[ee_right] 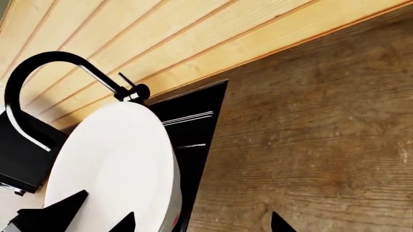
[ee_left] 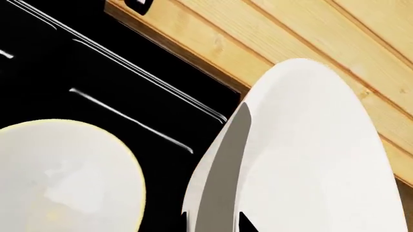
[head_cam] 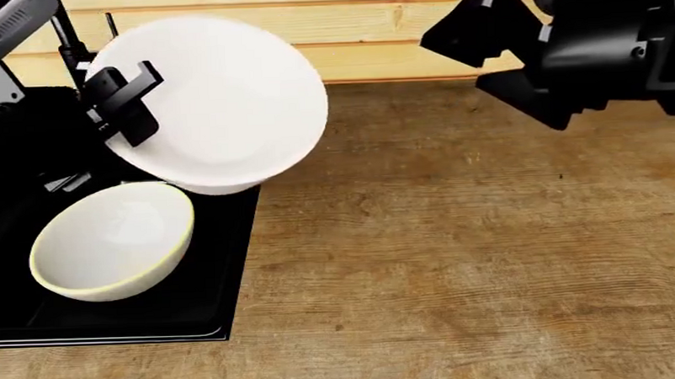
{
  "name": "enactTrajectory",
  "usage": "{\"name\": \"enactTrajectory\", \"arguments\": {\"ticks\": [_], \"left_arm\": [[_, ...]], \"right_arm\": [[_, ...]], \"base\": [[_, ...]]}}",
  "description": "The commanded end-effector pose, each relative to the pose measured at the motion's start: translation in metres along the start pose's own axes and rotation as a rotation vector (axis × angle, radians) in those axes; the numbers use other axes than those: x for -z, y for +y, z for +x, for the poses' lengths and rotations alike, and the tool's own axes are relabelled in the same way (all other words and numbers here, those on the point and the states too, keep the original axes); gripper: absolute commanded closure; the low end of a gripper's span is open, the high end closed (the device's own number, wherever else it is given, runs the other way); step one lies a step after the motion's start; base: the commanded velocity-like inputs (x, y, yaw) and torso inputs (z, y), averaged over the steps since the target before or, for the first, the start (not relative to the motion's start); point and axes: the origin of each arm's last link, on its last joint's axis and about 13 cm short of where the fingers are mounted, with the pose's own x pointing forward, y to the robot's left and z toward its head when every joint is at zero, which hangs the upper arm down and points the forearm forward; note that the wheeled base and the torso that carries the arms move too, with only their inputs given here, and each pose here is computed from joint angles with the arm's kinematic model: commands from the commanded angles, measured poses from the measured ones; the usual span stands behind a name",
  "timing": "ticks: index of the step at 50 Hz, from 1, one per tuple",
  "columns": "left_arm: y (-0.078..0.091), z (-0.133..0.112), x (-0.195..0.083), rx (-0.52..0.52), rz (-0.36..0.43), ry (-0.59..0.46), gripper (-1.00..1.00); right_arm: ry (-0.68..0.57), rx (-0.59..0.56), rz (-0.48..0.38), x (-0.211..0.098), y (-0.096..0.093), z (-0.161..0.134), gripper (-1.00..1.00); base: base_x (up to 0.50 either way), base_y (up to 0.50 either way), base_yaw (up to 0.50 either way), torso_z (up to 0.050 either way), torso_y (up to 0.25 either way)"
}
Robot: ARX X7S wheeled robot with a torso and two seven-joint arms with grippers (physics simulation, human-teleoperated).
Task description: Stack the bowls in the sink.
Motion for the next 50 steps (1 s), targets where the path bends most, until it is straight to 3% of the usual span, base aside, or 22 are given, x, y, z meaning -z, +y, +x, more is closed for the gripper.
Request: {"name": "enactTrajectory", "arguments": {"ticks": [1, 13, 34, 50], "left_arm": [[0.012, -0.009, -0.003, -0.109, -0.087, -0.033, 1.00], [0.029, -0.010, 0.004, -0.186, -0.189, -0.052, 1.00], [0.054, 0.010, 0.013, -0.272, -0.327, -0.096, 1.00], [0.065, 0.033, 0.016, -0.342, -0.344, -0.113, 1.00]], "right_arm": [[-0.021, -0.004, 0.016, -0.003, -0.003, -0.001, -1.00], [-0.023, -0.003, 0.014, -0.004, -0.001, 0.002, -1.00], [-0.027, 0.008, 0.016, -0.006, -0.003, 0.002, -1.00], [-0.036, 0.016, 0.020, -0.006, -0.004, -0.002, -1.00]], "base": [[0.00, 0.00, 0.00, 0.000, 0.000], [0.00, 0.00, 0.00, 0.000, 0.001], [0.00, 0.00, 0.00, 0.000, 0.000], [0.00, 0.00, 0.00, 0.000, 0.001]]}}
